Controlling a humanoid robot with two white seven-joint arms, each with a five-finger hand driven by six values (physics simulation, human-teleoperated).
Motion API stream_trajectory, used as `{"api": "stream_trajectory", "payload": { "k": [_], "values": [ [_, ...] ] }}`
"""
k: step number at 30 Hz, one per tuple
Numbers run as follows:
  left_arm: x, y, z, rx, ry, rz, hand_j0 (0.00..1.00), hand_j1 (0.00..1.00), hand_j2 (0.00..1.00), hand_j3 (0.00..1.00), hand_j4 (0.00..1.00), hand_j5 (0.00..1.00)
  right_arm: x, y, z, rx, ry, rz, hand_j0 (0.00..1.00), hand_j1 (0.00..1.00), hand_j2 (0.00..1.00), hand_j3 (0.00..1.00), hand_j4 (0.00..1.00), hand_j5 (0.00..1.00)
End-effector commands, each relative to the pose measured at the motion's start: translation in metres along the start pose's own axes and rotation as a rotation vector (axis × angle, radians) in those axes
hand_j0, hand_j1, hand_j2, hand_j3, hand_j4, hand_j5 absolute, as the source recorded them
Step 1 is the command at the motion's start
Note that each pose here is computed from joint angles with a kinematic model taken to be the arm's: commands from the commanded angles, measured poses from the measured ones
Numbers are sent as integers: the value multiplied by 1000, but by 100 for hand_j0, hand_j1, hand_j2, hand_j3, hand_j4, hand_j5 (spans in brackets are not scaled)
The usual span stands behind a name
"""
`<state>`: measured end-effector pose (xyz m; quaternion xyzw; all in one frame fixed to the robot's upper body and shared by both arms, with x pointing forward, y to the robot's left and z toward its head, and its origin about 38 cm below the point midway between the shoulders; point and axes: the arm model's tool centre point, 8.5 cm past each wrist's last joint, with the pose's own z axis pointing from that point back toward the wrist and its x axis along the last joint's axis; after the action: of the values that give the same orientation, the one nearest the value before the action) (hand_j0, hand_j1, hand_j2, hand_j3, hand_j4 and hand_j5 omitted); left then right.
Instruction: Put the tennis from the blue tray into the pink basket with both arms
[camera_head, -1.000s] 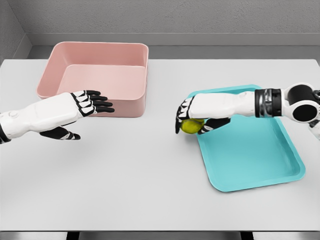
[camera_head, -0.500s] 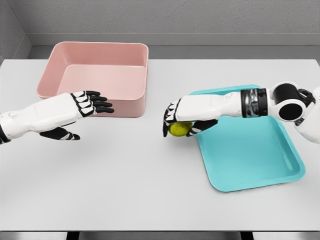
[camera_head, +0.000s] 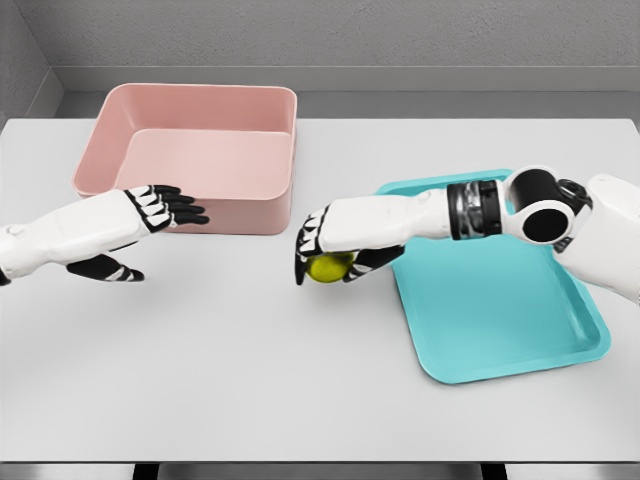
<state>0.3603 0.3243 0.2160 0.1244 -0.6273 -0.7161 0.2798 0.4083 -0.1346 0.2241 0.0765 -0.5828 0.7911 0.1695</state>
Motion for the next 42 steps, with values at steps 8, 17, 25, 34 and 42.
{"api": "stream_trajectory", "payload": {
  "k": [8, 17, 25, 34, 42],
  "values": [
    [-2, 0, 1, 3, 7, 7, 100, 100, 100, 100, 100, 100, 4, -1, -27, 5, -40, -7, 58, 58, 58, 58, 58, 58],
    [-2, 0, 1, 3, 7, 7, 100, 100, 100, 100, 100, 100, 3, 5, -49, 18, -66, -29, 58, 58, 58, 58, 58, 58],
    [-2, 0, 1, 4, 6, 8, 100, 100, 100, 100, 100, 100, 1, 14, -70, 50, -71, -40, 58, 58, 58, 58, 58, 58],
    [-1, 0, 1, 5, 4, 8, 100, 100, 100, 100, 100, 100, -1, 19, -87, 64, -80, -51, 58, 58, 58, 58, 58, 58],
    [-1, 0, 1, 4, 4, 7, 100, 100, 100, 100, 100, 100, 1, 18, -93, 64, -90, -50, 58, 58, 58, 58, 58, 58]
  ]
}}
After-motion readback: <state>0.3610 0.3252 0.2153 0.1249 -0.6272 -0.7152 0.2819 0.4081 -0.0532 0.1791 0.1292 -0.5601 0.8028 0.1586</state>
